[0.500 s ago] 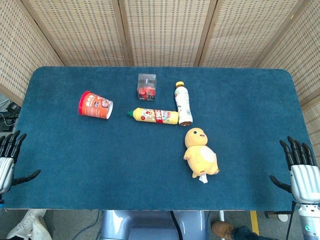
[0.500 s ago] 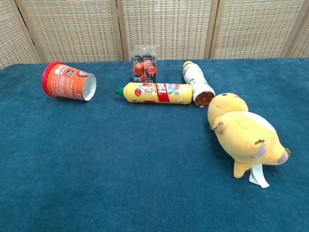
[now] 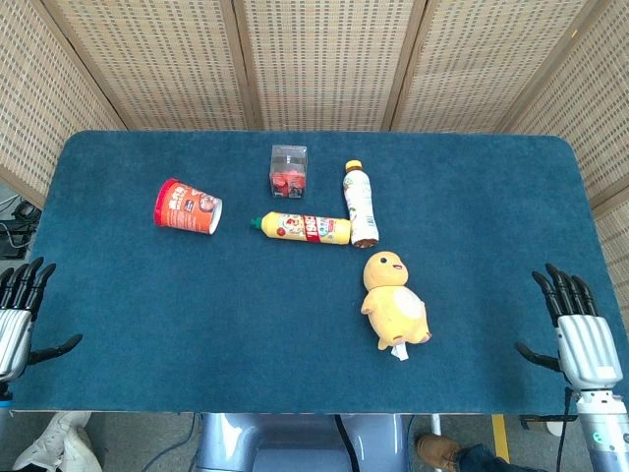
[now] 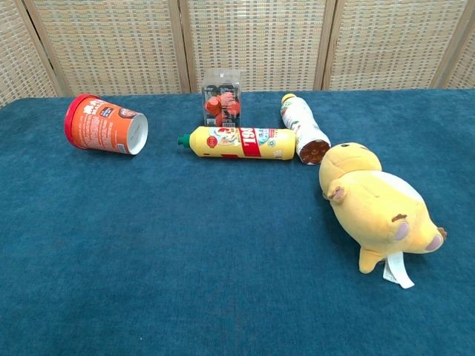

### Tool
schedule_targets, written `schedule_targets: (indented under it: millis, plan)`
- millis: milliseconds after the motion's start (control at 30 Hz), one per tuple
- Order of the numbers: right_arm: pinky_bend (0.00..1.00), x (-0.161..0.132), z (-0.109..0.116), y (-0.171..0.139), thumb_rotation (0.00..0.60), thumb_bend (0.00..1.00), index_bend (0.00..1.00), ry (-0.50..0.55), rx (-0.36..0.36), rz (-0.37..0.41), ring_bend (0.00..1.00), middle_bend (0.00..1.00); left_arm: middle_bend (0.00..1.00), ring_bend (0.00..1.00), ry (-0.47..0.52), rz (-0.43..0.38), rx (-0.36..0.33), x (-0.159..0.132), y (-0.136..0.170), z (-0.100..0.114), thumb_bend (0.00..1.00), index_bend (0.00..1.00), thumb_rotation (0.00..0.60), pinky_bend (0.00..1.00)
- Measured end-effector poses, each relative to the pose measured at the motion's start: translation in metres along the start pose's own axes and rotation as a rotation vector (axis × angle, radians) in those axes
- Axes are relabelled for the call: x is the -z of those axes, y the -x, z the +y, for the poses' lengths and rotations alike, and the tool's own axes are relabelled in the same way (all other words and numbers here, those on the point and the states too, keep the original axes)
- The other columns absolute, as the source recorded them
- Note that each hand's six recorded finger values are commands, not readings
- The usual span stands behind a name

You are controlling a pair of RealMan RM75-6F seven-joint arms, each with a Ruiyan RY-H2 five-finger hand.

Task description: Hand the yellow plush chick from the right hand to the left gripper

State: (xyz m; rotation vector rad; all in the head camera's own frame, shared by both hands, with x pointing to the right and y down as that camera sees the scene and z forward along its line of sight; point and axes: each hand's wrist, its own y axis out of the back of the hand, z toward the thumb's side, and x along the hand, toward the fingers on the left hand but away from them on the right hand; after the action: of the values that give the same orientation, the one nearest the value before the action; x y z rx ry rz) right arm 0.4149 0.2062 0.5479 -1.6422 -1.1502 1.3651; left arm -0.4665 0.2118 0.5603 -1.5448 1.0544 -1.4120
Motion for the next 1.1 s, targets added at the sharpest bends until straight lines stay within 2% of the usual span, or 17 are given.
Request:
schedule_targets:
  millis: [133, 333, 500, 633, 767, 967, 1100]
  plan:
    - [0.0, -0.017, -0.005, 0.027, 0.6, 0.0, 0.0, 0.022, -0.084, 0.072, 0.0, 0.0, 0.0, 0.0, -0.011, 0.01, 0.013, 0.0, -0.003, -0.005, 0.0, 0.0, 0.6, 0.0]
    - [0.0, -0.057, -0.024, 0.083, 0.6, 0.0, 0.0, 0.045, -0.263, 0.181, 0.0, 0.0, 0.0, 0.0, -0.029, 0.034, 0.03, 0.003, -0.008, -0.011, 0.0, 0.0, 0.6, 0.0]
    - [0.0, -0.097, -0.042, 0.129, 0.6, 0.0, 0.0, 0.081, -0.367, 0.227, 0.02, 0.06, 0.0, 0.0, -0.037, 0.056, 0.048, 0.007, -0.013, -0.017, 0.0, 0.0, 0.6, 0.0]
    - [0.03, -0.123, -0.062, 0.157, 0.6, 0.04, 0.02, 0.103, -0.402, 0.24, 0.06, 0.09, 0.0, 0.0, -0.045, 0.073, 0.062, 0.011, -0.016, -0.021, 0.0, 0.0, 0.6, 0.0]
    - [0.15, -0.14, -0.081, 0.174, 0.6, 0.11, 0.11, 0.068, -0.422, 0.245, 0.15, 0.18, 0.0, 0.0, -0.049, 0.084, 0.074, 0.013, -0.019, -0.025, 0.0, 0.0, 0.6, 0.0]
    - [0.33, -0.159, -0.108, 0.183, 0.6, 0.22, 0.2, 0.043, -0.457, 0.24, 0.28, 0.28, 0.0, 0.0, -0.055, 0.098, 0.09, 0.016, -0.023, -0.03, 0.0, 0.0, 0.6, 0.0]
    - [0.34, -0.167, -0.119, 0.186, 0.6, 0.22, 0.2, 0.03, -0.472, 0.234, 0.28, 0.28, 0.0, 0.0, -0.055, 0.108, 0.094, 0.018, -0.024, -0.031, 0.0, 0.0, 0.6, 0.0]
